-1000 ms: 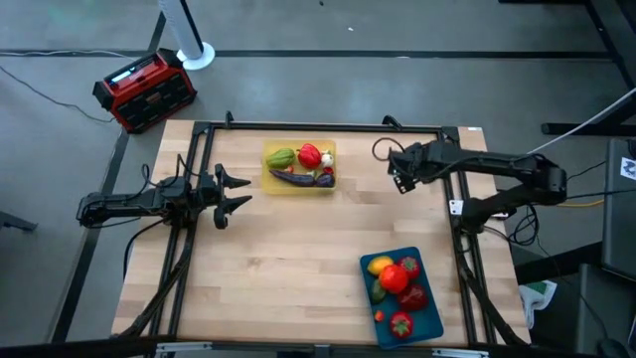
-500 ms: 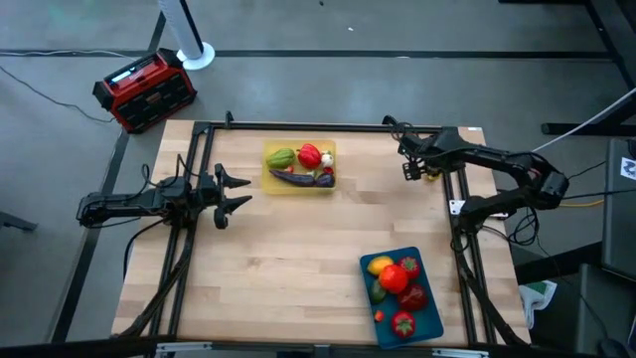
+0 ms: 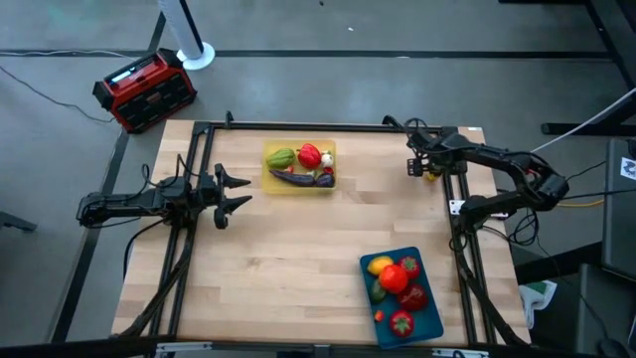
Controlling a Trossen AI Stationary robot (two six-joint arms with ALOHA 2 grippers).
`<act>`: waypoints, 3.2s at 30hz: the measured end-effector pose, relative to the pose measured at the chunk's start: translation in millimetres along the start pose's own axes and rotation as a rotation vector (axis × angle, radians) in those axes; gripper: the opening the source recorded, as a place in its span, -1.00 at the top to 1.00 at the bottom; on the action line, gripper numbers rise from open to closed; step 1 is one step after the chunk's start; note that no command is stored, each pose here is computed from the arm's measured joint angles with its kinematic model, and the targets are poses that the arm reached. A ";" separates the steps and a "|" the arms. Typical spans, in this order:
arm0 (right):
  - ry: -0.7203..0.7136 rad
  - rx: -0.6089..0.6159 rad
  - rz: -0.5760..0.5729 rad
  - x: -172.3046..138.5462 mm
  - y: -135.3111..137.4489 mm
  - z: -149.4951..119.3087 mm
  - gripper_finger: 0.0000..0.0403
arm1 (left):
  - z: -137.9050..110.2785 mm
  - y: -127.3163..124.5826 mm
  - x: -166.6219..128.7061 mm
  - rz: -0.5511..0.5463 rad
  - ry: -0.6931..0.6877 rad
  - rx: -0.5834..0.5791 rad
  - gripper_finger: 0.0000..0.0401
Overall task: Sort produce into baskets
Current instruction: Put the yellow lemon into the blue bin
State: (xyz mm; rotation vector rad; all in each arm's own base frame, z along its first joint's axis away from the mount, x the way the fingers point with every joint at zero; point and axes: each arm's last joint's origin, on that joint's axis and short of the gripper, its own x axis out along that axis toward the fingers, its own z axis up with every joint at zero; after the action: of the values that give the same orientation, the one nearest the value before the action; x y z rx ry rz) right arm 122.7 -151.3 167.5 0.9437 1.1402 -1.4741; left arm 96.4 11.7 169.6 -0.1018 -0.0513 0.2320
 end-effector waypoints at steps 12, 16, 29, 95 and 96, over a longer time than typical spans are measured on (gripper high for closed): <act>0.012 0.039 0.031 10.3 -3.7 -0.2 -0.35 | 0.0 0.0 0.0 0.000 0.000 0.000 -0.11; 0.013 0.039 0.031 10.2 -3.7 -0.3 -0.12 | 0.0 0.0 0.0 0.000 0.000 0.000 -0.11; 0.077 -0.089 0.084 6.1 -5.7 -4.6 0.07 | 0.0 0.0 0.0 0.000 0.000 0.000 -0.11; 0.345 -0.962 1.241 -137.1 3.9 -303.0 0.09 | -0.1 0.0 0.0 0.000 0.001 -0.009 -0.11; 0.366 -0.961 1.225 -135.6 4.5 -304.5 0.09 | 0.0 0.0 0.0 0.000 0.000 -0.008 -0.11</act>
State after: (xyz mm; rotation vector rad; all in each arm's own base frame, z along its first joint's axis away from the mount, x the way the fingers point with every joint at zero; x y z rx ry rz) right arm 153.6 176.5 219.7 0.8984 0.9947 0.2562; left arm 96.4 11.7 169.6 -0.1101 -0.0519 0.2322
